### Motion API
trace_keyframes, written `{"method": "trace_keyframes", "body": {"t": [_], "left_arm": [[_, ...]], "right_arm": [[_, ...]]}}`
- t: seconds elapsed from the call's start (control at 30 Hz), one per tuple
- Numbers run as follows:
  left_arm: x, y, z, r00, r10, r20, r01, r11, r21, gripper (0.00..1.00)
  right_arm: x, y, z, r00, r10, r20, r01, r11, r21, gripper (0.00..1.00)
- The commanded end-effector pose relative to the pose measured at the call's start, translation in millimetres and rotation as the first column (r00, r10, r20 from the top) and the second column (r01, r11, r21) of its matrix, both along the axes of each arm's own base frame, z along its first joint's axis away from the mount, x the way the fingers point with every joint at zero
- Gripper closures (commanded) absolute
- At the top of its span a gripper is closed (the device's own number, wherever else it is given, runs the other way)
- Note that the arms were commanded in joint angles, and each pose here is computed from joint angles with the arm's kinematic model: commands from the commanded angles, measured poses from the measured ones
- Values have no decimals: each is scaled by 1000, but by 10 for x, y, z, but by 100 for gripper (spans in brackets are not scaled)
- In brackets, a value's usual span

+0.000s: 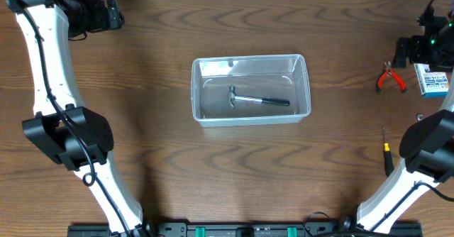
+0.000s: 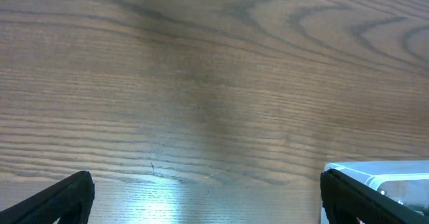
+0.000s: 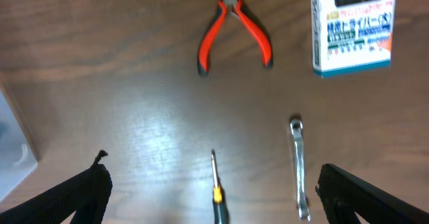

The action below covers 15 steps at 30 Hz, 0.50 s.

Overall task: Pack container
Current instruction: 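Raise the right gripper and move it right toward the red pliers, then lower the right gripper over the red-handled pliers and align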

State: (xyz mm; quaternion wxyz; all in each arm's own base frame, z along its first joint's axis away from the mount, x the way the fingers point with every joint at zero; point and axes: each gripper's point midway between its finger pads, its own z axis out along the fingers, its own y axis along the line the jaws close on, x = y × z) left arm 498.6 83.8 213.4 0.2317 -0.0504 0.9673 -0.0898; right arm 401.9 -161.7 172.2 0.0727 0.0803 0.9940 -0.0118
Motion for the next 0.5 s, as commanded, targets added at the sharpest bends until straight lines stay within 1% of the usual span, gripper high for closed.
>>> {"method": "trace_keyframes", "body": {"t": [0.0, 0.07, 0.1, 0.13, 0.33, 0.47], "left_arm": [[7, 8, 78, 1000, 1, 20, -1, 1000, -4, 2], [7, 8, 78, 1000, 1, 20, -1, 1000, -4, 2], [7, 8, 78, 1000, 1, 20, -1, 1000, -4, 2], [6, 8, 80, 1000, 1, 20, -1, 1000, -4, 2], [6, 8, 80, 1000, 1, 20, -1, 1000, -4, 2], [7, 8, 78, 1000, 1, 20, -1, 1000, -4, 2]], "right_arm": [[126, 42, -144, 995, -96, 16, 95, 993, 70, 1], [188, 40, -261, 969, -248, 3, 247, 964, 96, 1], [202, 58, -325, 952, -305, -13, 305, 946, 109, 1], [215, 82, -388, 943, -332, -28, 333, 936, 115, 1], [280, 267, -848, 947, -295, -130, 310, 944, 118, 1], [317, 354, -1092, 947, -272, -173, 294, 949, 115, 1]]}}
